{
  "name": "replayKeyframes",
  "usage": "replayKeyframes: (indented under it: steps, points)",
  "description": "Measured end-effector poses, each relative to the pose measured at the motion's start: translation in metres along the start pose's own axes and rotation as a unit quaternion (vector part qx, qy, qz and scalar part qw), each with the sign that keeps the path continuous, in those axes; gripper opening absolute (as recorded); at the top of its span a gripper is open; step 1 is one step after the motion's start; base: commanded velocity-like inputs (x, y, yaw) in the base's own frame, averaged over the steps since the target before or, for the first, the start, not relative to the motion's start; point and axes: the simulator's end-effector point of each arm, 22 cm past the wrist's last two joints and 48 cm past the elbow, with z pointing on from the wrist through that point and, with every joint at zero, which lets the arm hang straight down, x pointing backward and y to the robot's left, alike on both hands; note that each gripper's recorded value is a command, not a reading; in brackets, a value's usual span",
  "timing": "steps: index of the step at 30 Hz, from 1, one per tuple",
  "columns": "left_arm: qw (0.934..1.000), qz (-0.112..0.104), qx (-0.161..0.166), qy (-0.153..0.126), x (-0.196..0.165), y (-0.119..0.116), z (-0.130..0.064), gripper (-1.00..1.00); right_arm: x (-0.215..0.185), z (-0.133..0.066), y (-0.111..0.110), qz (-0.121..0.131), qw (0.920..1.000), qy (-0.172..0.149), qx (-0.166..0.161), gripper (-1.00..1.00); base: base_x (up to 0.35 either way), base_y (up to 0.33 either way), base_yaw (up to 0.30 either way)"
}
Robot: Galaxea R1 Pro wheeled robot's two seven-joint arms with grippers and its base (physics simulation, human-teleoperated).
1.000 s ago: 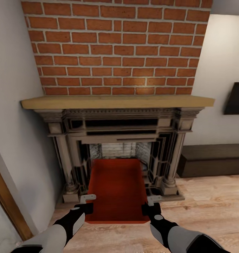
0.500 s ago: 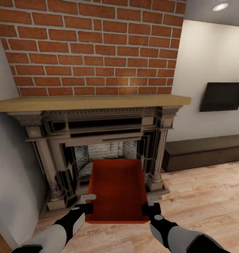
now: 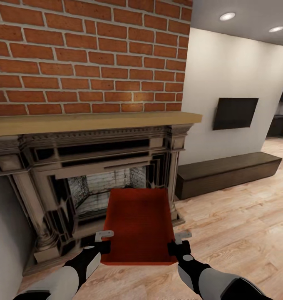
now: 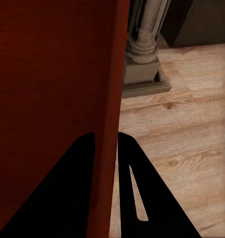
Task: Move the two storage containers from the living room to the garage. In the garage, place one container on the floor and stack the other container on top of it (either order is fine).
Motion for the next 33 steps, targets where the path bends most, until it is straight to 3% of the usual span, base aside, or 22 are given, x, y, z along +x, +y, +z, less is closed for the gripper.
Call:
replayKeyframes:
  steps: [33]
  points:
    - [1.0, 0.0, 0.0, -0.001, -0.0003, 0.0001, 0.0, -1.0, -0.0005, 0.0001, 0.0001, 0.0, 1.0, -0.001, 0.0, -1.0, 0.0, 0.0, -0.28]
